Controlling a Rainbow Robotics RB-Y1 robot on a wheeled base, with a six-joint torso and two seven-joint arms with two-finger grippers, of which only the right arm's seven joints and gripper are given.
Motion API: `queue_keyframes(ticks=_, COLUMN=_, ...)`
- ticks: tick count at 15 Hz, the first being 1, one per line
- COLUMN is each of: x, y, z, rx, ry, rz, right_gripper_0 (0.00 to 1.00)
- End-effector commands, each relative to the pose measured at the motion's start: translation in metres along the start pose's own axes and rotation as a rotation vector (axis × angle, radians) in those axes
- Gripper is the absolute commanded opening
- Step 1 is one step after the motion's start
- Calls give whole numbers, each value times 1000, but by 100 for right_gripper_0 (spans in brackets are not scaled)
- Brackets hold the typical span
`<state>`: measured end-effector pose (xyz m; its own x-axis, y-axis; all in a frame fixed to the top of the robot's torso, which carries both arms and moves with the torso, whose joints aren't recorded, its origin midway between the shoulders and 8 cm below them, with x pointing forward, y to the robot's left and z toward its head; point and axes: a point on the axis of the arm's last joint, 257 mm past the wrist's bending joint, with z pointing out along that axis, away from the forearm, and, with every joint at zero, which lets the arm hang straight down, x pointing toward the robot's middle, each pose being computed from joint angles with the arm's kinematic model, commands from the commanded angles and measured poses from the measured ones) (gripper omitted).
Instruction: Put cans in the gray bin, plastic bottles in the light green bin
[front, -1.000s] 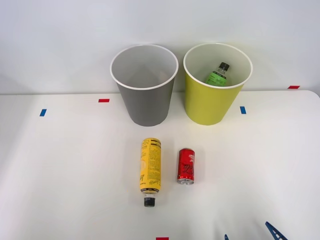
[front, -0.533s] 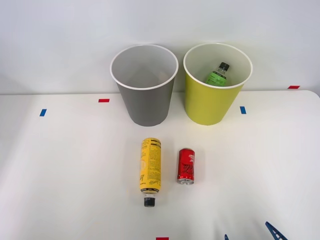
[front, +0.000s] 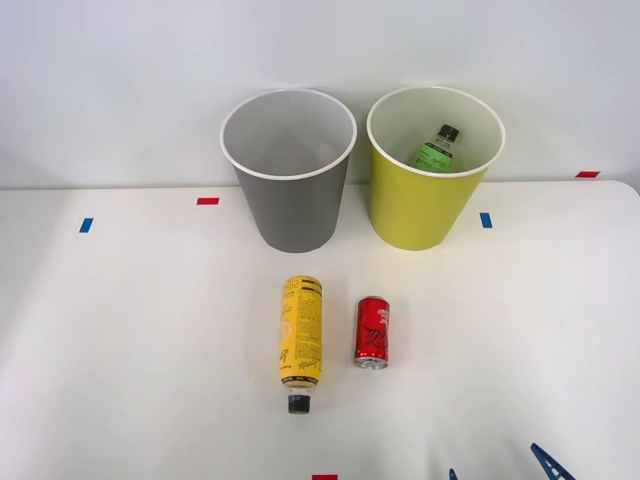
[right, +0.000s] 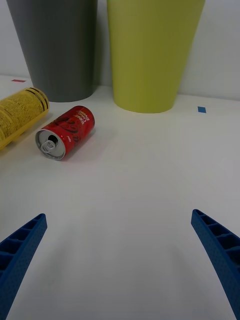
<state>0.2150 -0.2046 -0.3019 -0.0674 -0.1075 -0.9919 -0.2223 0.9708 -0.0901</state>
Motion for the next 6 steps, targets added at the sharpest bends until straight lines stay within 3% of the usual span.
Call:
queue_keyframes(ticks=1, x=0, y=0, z=0, rx=0, ry=0, rz=0, right_gripper_0=100)
queue_keyframes(ticks=6, x=0, y=0, z=0, rx=0, ry=0, rz=0, right_gripper_0=100)
